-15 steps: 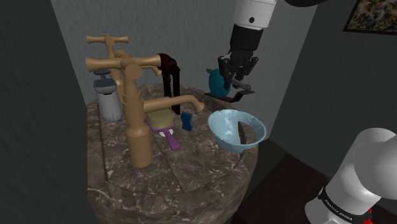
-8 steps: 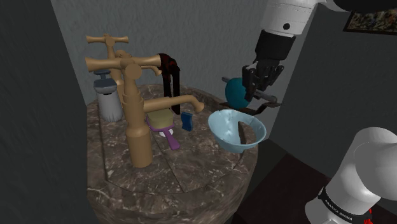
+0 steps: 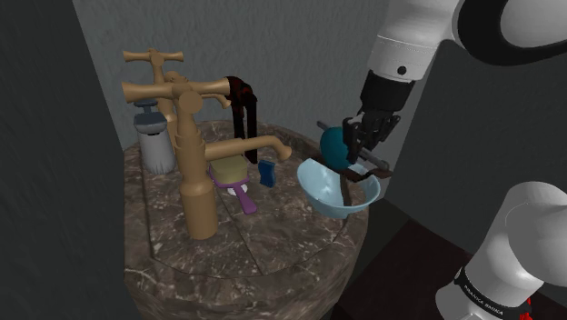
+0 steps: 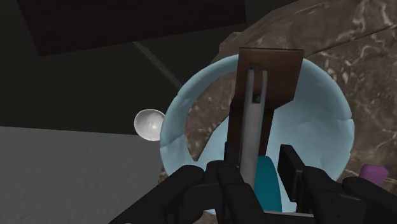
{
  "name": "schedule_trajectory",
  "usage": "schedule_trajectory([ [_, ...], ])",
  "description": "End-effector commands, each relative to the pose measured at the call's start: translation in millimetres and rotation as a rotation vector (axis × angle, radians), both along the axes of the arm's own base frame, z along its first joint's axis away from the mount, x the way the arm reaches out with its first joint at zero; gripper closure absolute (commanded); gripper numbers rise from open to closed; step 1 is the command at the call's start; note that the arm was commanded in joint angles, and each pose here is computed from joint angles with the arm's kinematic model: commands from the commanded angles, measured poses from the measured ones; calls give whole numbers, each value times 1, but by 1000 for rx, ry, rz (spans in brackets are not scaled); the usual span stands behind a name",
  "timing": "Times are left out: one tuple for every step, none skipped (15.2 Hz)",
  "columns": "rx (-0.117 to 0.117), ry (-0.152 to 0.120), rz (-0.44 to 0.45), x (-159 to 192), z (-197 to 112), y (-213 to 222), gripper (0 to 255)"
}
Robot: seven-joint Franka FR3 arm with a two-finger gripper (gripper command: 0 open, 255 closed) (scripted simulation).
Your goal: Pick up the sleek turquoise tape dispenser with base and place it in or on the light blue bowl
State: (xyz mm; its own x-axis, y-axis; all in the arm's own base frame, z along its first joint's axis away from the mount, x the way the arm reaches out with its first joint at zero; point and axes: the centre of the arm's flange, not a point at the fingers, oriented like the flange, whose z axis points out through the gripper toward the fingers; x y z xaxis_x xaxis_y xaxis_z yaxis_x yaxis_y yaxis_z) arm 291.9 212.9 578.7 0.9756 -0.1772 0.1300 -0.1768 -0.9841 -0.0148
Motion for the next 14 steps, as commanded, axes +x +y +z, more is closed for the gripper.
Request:
schedule_trajectory([
  [0, 0, -1, 0, -11, 0, 255],
  [0, 0, -1, 0, -16, 0, 255],
  [0, 0, -1, 0, -22, 0, 255],
  [0, 0, -1, 0, -25, 0, 255],
  [0, 0, -1, 0, -25, 0, 255],
  [0, 0, -1, 0, -25, 0, 255],
  [0, 0, -1, 0, -25, 0, 255],
  [0, 0, -1, 0, -25, 0, 255],
  [0, 0, -1, 0, -25, 0, 255],
  [0, 0, -1, 0, -25, 0, 255],
  [0, 0, -1, 0, -25, 0, 255],
  [0, 0, -1, 0, -25, 0, 0],
  [0, 0, -1, 0, -25, 0, 0],
  [0, 0, -1, 0, -25, 0, 0],
])
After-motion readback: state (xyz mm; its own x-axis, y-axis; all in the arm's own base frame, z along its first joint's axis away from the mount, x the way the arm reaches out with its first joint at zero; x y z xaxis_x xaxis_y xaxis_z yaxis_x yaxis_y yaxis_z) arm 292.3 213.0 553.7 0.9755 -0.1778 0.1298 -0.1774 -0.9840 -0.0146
